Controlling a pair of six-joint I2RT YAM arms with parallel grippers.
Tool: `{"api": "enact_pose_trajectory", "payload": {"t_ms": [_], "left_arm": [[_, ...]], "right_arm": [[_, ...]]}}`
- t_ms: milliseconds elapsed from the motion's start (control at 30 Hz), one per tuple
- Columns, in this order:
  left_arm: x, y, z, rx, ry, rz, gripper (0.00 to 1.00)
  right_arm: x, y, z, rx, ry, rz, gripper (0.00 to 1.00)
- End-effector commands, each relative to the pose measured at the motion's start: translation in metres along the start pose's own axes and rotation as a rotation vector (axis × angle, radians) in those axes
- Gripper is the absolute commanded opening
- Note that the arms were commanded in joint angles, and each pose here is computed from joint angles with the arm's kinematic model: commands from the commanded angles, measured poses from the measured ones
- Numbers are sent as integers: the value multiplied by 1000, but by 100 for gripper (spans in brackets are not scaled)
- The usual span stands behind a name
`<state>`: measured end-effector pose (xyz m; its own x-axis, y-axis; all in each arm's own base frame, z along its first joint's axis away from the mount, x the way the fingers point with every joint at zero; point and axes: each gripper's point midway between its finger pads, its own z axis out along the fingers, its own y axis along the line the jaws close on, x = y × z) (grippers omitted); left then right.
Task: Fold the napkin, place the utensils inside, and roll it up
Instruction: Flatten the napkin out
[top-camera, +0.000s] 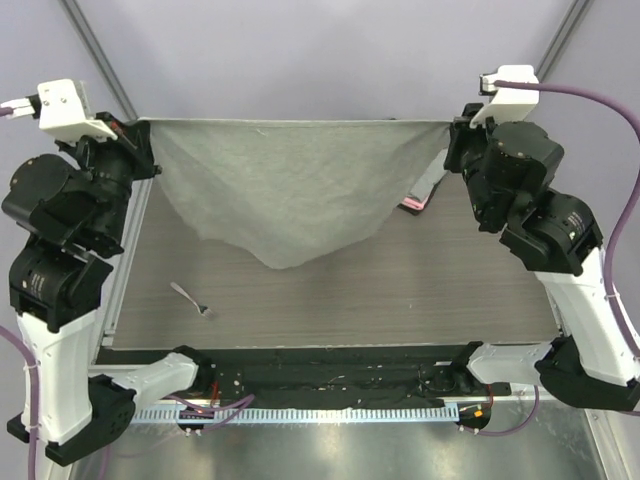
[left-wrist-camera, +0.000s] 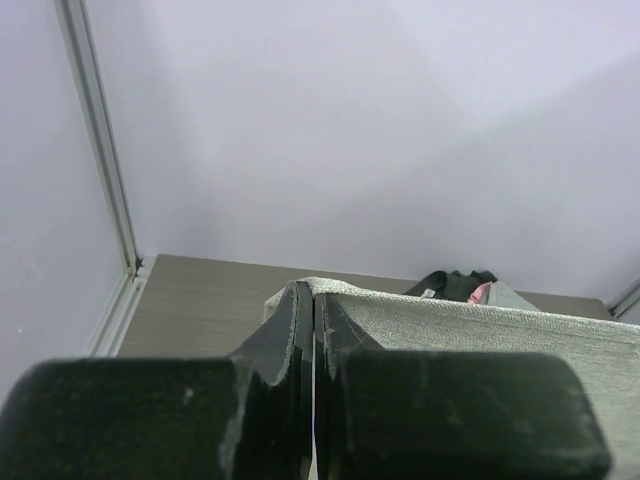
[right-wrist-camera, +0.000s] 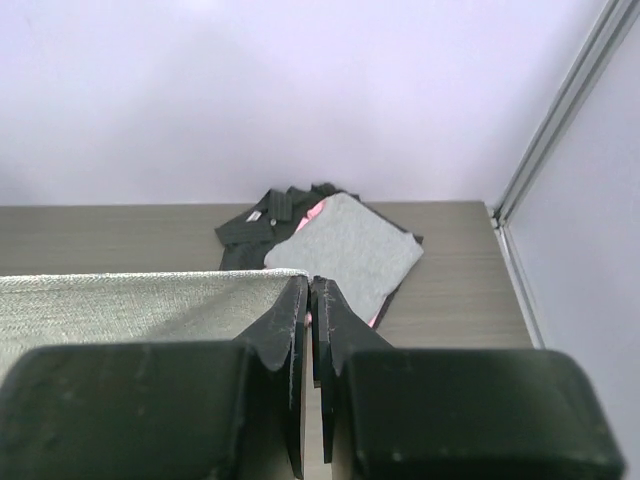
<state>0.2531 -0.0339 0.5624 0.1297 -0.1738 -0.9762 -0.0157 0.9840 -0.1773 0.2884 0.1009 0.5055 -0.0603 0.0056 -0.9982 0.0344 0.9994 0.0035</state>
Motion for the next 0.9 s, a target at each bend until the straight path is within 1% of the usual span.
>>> {"api": "enact_pose_trajectory", "payload": {"t_ms": [0, 67, 100, 133, 167, 300, 333, 467, 533, 567, 667, 700, 733, 767, 867], "left_arm": [[23, -1, 30, -40, 76, 137, 0], [37, 2, 46, -71, 122, 182, 0], [48, -1, 62, -71, 158, 202, 0], [51, -2, 67, -69, 174, 194, 0], [59, -4, 70, -56, 209, 198, 0], [42, -13, 66, -10, 162, 144, 0], [31, -13, 55, 8, 132, 125, 0], [9, -12, 24, 52, 73, 63, 0], [5, -14, 12, 81, 71, 34, 0], [-2, -14, 0, 97, 61, -6, 0], [-14, -20, -22, 160, 68, -54, 0], [-25, -21, -33, 175, 48, -84, 0], [-25, -22, -39, 192, 61, -96, 0], [-27, -22, -44, 195, 58, -110, 0], [-37, -25, -59, 231, 42, -167, 0]], "right_arm": [[-4, -8, 22, 84, -3, -93, 1], [2, 3, 45, 70, 21, -107, 1], [-2, -3, 53, 91, 17, -93, 1], [0, 1, 62, 92, 26, -101, 1], [-7, 1, 62, 95, 12, -92, 1], [-26, -1, 53, 73, -33, -55, 1], [-31, -3, 49, 64, -46, -54, 1], [-43, -14, 30, 48, -85, -57, 1], [-53, -26, 15, 45, -121, -49, 1], [-56, -29, 9, 38, -131, -45, 1], [-77, -41, -21, -11, -200, 4, 1], [-87, -50, -35, -14, -234, 23, 1], [-91, -55, -41, -16, -248, 27, 1], [-102, -62, -51, -17, -277, 37, 1], [-114, -74, -73, -36, -308, 49, 1]]}}
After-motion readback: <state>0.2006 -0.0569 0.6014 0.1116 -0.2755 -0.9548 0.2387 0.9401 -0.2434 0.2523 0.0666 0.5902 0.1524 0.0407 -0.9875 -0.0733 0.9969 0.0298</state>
